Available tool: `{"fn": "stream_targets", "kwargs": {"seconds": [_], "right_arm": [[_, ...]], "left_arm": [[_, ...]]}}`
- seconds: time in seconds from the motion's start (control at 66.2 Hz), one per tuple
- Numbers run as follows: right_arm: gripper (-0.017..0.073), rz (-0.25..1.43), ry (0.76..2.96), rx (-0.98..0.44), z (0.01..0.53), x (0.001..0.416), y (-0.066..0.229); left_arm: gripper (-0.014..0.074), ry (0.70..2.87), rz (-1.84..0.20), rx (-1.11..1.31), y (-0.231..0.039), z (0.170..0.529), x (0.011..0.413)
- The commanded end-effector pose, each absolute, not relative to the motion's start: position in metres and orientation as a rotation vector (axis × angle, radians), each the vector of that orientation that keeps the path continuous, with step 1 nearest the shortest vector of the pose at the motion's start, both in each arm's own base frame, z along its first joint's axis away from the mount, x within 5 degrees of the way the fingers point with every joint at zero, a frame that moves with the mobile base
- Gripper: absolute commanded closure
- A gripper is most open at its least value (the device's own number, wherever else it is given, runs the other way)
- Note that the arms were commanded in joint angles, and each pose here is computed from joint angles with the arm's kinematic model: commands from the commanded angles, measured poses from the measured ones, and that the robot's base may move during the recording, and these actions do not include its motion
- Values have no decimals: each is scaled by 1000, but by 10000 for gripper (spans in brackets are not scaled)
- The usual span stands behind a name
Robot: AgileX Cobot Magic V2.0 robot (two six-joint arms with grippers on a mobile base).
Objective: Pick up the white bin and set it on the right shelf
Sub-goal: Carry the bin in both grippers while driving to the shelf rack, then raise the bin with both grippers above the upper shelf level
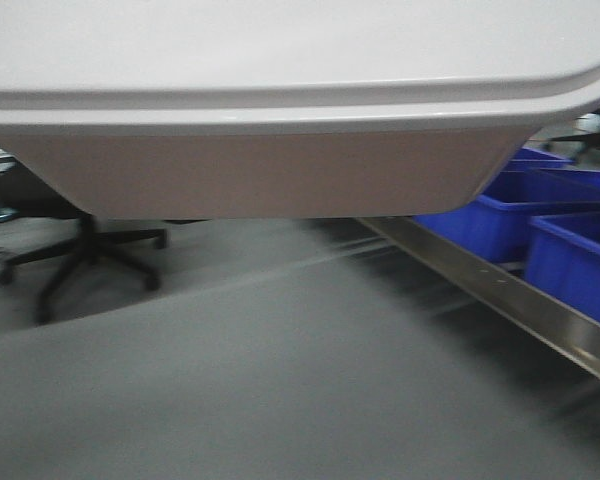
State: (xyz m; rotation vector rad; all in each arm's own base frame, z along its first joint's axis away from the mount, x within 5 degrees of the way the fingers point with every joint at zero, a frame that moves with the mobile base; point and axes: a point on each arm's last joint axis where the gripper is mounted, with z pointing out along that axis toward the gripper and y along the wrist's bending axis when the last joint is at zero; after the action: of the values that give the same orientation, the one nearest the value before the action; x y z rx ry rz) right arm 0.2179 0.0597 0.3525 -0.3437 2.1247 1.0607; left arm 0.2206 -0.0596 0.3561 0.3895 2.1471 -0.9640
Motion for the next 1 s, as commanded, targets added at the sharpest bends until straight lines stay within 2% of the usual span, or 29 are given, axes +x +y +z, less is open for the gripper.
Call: {"fn": "stream_targets", "kwargs": {"seconds": [0.0,0.982], "right_arm": [[242,1403,1927,-465,388,194,79],[242,1403,1927,-465,388,194,79]], "left_arm": [[417,2023,-1147,410,-73,379,210],[417,2023,-1147,410,-73,379,210]]}}
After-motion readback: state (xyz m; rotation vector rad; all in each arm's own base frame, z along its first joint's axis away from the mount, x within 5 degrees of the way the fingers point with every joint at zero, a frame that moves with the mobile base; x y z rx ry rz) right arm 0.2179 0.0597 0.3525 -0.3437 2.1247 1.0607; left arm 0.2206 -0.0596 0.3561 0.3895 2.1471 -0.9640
